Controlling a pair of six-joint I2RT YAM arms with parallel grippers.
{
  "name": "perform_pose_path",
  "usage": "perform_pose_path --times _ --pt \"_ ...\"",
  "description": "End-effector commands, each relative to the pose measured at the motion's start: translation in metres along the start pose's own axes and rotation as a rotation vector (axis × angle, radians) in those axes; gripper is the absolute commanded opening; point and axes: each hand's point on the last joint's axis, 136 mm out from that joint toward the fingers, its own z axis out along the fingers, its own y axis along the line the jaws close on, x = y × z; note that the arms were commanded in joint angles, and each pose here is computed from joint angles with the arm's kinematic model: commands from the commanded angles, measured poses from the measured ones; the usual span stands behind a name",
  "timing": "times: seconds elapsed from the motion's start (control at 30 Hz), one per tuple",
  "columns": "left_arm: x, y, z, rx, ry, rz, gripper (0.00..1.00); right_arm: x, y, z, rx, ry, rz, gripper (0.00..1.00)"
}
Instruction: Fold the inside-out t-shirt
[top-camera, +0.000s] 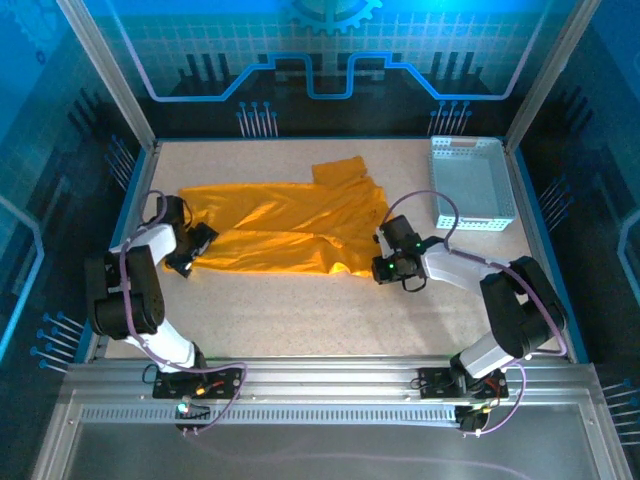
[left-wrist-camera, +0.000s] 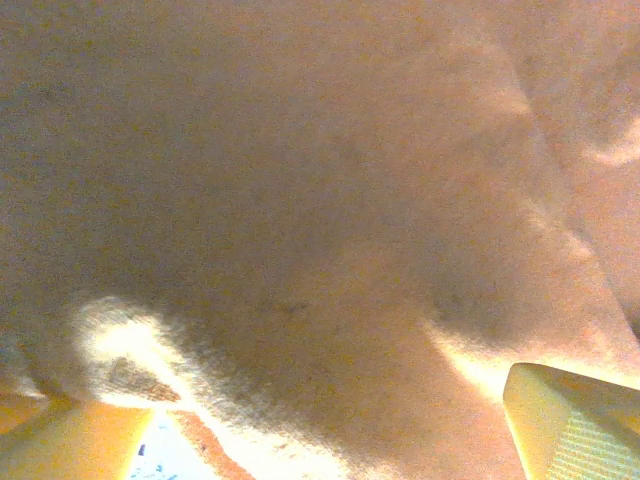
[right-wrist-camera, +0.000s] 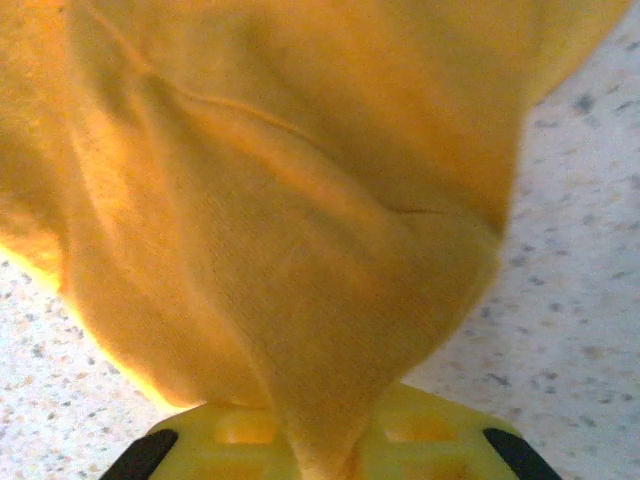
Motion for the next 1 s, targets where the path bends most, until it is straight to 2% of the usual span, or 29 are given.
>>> perform_pose_path --times 0.0,0.1,0.27,0.33,0.43,0.57,0.67,0.77,0.87,0.97 --pt "0.013 0.044 0.011 -0.125 0.052 -0.043 0.92 -0.006 -0.028 -0.023 0.181 -0.018 -0.014 0.12" --pt "0.008 0.046 0.008 -0.126 0.037 -0.055 0.92 -0.013 -0.021 -0.036 0.160 -0.043 -0.041 0.10" --pt "0.002 0.049 0.005 -0.136 0.023 -0.067 0.93 -0.026 -0.030 -0.063 0.336 -0.054 -0.137 0.11" --pt "0.002 0.049 0.005 -0.132 0.022 -0.071 0.93 -0.022 -0.029 -0.062 0.334 -0.031 -0.141 0.18" --pt "0.005 0.044 0.002 -0.113 0.037 -0.068 0.93 -0.009 -0.020 -0.054 0.279 0.010 -0.117 0.37" --pt "0.007 0.032 -0.015 -0.060 0.028 -0.058 0.96 -0.006 -0.018 -0.066 0.253 -0.011 -0.083 0.51" --pt "-0.002 0.025 -0.037 -0.050 -0.021 -0.038 0.97 -0.021 -0.011 -0.086 0.209 -0.077 -0.080 0.54" --pt "-0.012 0.013 -0.062 -0.044 -0.093 0.007 0.98 -0.032 0.008 -0.087 0.100 -0.111 -0.051 0.57" --pt "-0.004 -0.013 -0.076 -0.025 -0.126 0.098 0.99 -0.046 0.014 -0.076 0.028 -0.113 0.047 0.55" --pt "0.014 -0.036 -0.074 0.001 -0.112 0.170 0.99 -0.071 0.010 -0.067 -0.026 -0.133 0.127 0.50"
